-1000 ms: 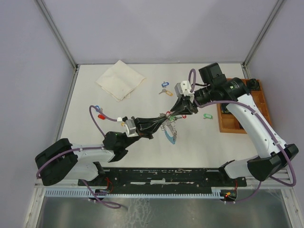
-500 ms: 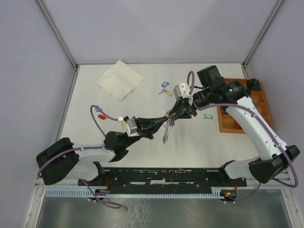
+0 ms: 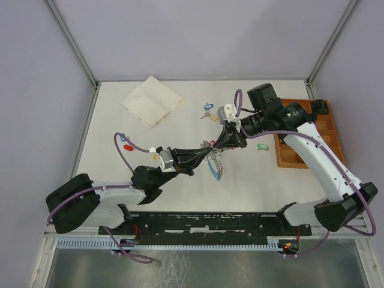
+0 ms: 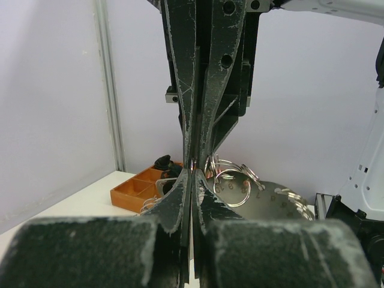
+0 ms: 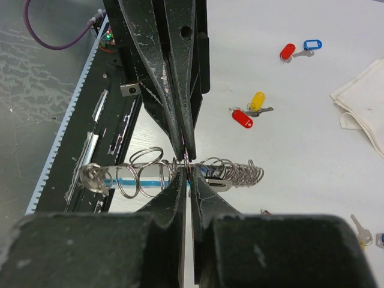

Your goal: Remove the keys from the keyring

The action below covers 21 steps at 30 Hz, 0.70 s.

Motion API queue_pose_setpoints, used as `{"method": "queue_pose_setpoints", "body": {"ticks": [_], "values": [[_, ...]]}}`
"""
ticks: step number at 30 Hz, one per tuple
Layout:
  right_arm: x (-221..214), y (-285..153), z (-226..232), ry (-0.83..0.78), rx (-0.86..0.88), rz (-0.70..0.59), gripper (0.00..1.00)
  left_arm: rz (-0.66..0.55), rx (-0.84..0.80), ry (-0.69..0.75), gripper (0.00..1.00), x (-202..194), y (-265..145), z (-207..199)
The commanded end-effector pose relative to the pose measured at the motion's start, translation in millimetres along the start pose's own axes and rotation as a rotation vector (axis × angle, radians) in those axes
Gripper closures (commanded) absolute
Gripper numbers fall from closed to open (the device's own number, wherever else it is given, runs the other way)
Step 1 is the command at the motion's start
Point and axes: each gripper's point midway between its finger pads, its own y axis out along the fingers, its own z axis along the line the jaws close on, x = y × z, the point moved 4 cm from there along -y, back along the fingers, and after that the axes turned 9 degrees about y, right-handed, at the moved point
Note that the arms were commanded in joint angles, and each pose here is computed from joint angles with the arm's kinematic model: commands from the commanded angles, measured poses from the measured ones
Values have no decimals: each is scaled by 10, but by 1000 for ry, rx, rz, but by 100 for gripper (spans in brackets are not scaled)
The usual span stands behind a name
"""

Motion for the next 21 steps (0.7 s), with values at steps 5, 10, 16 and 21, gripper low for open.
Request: {"method": "queue_pose_setpoints", "body": {"ticks": [5, 10, 16, 21], "values": [[140, -12, 76, -29, 18, -44, 99, -227, 10, 14, 97, 507, 94, 35], [144, -35, 85, -23, -16, -1, 99, -210, 15, 6, 94, 463, 66, 35], [52, -61, 149, -95, -57, 162, 99, -101, 11, 16, 57, 365, 35, 48], [-10, -151, 163, -202, -110, 337, 99, 60, -44, 85, 52, 297, -47, 27]]}}
